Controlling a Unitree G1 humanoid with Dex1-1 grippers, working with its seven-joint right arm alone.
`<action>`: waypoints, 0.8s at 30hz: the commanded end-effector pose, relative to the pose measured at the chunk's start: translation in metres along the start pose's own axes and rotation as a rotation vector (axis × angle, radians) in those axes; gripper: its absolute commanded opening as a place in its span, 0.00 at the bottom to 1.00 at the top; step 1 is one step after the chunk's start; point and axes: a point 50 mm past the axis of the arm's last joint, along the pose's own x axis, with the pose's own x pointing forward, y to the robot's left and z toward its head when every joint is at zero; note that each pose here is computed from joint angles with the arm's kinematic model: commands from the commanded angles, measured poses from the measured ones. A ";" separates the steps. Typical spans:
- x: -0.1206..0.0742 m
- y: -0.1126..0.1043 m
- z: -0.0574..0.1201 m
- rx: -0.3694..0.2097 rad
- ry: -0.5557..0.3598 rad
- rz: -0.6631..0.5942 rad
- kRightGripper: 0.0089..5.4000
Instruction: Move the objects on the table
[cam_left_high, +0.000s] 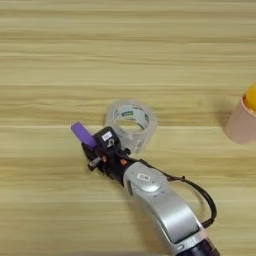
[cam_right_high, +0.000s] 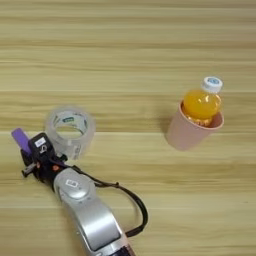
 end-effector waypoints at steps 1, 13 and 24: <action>0.004 -0.005 0.012 -0.025 -0.047 -0.034 0.26; 0.004 0.000 0.021 -0.015 -0.106 0.001 0.51; -0.006 0.010 0.045 -0.028 -0.249 0.050 0.71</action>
